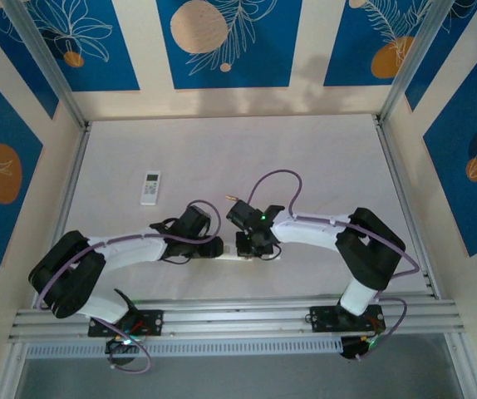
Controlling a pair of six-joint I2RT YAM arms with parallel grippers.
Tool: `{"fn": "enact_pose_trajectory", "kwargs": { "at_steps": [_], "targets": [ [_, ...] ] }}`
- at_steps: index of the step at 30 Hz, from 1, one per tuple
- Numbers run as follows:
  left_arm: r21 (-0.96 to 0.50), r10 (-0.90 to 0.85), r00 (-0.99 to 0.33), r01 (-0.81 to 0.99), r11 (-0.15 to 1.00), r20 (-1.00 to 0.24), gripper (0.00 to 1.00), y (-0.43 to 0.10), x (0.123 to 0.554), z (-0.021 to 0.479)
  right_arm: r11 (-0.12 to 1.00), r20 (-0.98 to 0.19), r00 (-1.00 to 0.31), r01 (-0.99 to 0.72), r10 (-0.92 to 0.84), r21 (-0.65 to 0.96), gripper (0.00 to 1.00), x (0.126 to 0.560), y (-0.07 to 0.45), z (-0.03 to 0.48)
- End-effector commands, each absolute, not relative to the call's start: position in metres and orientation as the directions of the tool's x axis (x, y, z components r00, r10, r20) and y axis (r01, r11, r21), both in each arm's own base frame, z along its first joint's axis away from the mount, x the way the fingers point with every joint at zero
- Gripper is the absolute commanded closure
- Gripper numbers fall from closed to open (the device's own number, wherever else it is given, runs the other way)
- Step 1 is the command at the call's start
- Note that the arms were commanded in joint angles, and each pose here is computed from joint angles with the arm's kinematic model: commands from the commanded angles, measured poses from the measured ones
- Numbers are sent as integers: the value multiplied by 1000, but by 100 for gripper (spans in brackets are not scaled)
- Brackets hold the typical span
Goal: Load the batteries into the remote control
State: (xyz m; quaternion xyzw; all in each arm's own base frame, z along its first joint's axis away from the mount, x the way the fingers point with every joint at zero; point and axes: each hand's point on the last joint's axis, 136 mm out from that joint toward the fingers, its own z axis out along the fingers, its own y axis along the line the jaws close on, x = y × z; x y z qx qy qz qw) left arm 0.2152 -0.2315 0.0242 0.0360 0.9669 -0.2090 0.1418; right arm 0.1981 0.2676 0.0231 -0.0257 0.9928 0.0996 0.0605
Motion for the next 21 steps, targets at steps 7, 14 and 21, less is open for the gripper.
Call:
{"fn": "enact_pose_trajectory", "kwargs": {
  "at_steps": [7, 14, 21],
  "targets": [
    [-340, -6, -961, 92, 936, -277, 39, -221, 218, 8, 994, -393, -919, -47, -5, 98, 89, 246, 256, -21],
    [-353, -6, -960, 97, 931, -281, 40, -225, 221, 12, 983, -384, -923, -72, -2, 170, 89, 253, 274, 2],
    [-376, -13, -961, 96, 922, -277, 40, -230, 222, 12, 956, -353, -936, -86, 20, 281, 73, 233, 275, 41]
  ]
}}
